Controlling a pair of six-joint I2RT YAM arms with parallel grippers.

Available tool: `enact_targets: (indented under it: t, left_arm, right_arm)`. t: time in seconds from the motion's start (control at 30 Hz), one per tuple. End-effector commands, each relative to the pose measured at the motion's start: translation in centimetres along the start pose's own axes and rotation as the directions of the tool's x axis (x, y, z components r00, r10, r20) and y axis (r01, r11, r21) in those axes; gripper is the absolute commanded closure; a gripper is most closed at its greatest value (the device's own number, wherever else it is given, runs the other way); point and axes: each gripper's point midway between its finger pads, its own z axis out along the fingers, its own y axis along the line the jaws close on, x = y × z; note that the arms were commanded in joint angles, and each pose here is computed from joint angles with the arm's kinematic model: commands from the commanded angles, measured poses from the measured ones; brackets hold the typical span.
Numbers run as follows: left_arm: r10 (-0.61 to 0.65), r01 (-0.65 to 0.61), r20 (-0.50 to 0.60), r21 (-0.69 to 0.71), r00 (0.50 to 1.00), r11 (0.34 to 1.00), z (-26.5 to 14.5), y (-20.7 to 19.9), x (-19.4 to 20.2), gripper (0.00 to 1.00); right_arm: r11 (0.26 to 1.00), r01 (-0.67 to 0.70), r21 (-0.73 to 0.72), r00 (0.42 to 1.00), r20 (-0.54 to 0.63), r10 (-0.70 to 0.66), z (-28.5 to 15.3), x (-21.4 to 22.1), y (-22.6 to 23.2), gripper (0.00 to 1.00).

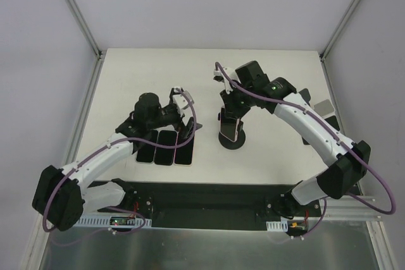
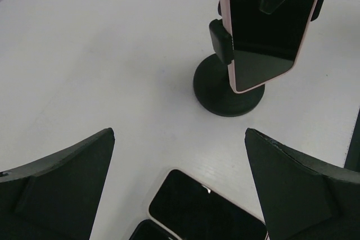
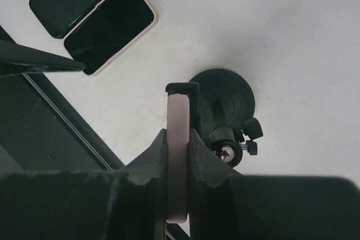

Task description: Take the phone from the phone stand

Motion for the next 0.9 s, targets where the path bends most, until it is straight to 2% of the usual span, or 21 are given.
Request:
enact_targets:
  t: [0.0,0.1,0.23,0.43,0.87]
  left_arm:
    - [0.039,-0.051,0.120,0.096,0.992,0.994,2.4,-1.9,-3.9,0.01]
    - [0.018,-0.032,0.114,0.121,0.993,0.992,4.2,-2.6,-3.1,0.01]
    - [0.003,-0.021,0.158,0.111,0.987,0.994,6.1,-2.5,-2.9,0.01]
    - [-0.018,-0.001,0.154,0.128,0.988,0.992,7.3,-2.6,-2.7,0.02]
    - [-0.059,0.041,0.128,0.137,0.990,0.990,5.8,-3.8,-2.0,0.02]
  right_arm:
    - [0.993,0.090,-0.082,0.975,0.212,-0.071,-2.4,-3.7,1.6,0.99]
    - [0.993,0.083,-0.082,0.975,0.215,-0.064,-2.4,-3.7,1.5,0.99]
    - [0.992,0.072,-0.100,0.974,0.221,-0.049,-2.1,-3.7,1.7,0.99]
    - [0.993,0.065,-0.095,0.970,0.239,-0.040,-2.1,-3.7,1.7,0.99]
    - [0.999,-0.028,-0.017,0.947,0.321,0.032,-2.4,-5.3,0.3,0.99]
